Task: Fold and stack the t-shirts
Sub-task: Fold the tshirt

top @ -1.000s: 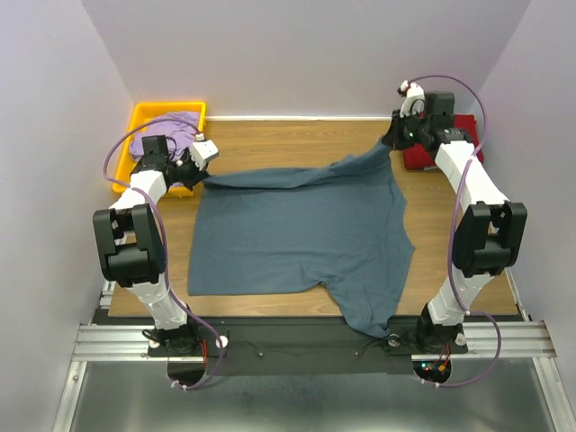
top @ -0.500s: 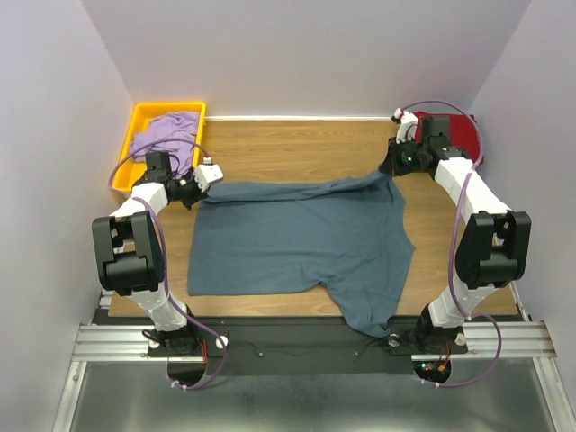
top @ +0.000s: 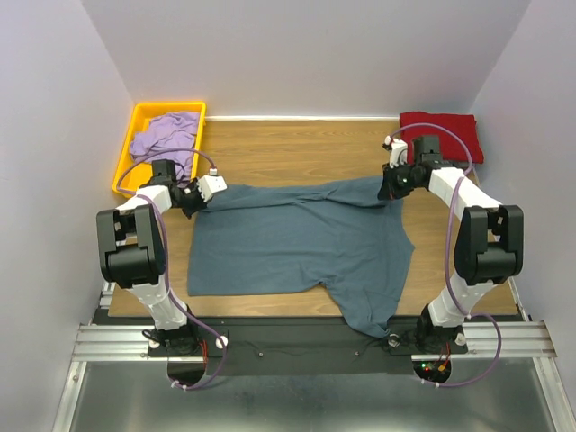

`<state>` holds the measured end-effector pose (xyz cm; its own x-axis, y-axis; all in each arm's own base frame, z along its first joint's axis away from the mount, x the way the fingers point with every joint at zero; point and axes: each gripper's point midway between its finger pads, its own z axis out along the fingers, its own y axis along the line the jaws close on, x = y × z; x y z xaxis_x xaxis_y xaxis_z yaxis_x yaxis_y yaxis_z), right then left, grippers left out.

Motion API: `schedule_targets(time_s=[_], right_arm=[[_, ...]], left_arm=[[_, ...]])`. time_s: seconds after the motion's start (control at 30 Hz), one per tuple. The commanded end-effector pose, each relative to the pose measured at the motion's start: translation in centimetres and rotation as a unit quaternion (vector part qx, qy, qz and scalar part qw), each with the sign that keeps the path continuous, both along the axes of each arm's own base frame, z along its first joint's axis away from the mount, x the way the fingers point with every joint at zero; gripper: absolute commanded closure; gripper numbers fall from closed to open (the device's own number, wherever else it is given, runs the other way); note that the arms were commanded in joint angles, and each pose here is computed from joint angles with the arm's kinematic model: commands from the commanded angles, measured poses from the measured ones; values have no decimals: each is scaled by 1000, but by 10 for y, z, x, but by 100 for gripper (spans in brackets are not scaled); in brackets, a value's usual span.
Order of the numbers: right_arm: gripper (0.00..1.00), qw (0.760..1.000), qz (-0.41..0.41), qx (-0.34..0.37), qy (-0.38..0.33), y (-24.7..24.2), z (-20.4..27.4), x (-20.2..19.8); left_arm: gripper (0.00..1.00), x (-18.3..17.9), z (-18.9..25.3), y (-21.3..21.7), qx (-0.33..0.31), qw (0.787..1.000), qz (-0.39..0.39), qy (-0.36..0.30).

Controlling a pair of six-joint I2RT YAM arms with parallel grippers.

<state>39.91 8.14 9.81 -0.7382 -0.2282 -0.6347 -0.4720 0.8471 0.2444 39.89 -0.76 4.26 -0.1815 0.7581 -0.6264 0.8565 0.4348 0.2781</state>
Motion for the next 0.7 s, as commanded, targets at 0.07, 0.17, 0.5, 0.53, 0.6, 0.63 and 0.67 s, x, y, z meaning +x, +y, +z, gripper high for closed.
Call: schedule_targets(time_s=[0.07, 0.17, 0.5, 0.53, 0.6, 0.63, 0.67], right_arm=[[99, 1000, 21, -4, 9, 0, -11, -7], [99, 1000, 25, 3, 6, 3, -4, -7], [99, 997, 32, 43, -52, 16, 74, 7], [99, 997, 33, 45, -56, 16, 81, 6], [99, 996, 42, 53, -60, 21, 93, 1], [100, 996, 48, 56, -54, 24, 92, -3], [99, 996, 53, 56, -50, 26, 91, -7]], left_arm=[[97, -6, -11, 1, 14, 1000, -2, 14], [95, -5, -11, 1, 13, 1000, 2, 16], [100, 7, 12, -4, -11, 1000, 15, 2], [100, 8, 15, -5, -13, 1000, 15, 1], [100, 8, 19, -7, -16, 1000, 12, -2], [100, 9, 22, -7, -16, 1000, 11, -5], [100, 9, 22, -8, -16, 1000, 10, -5]])
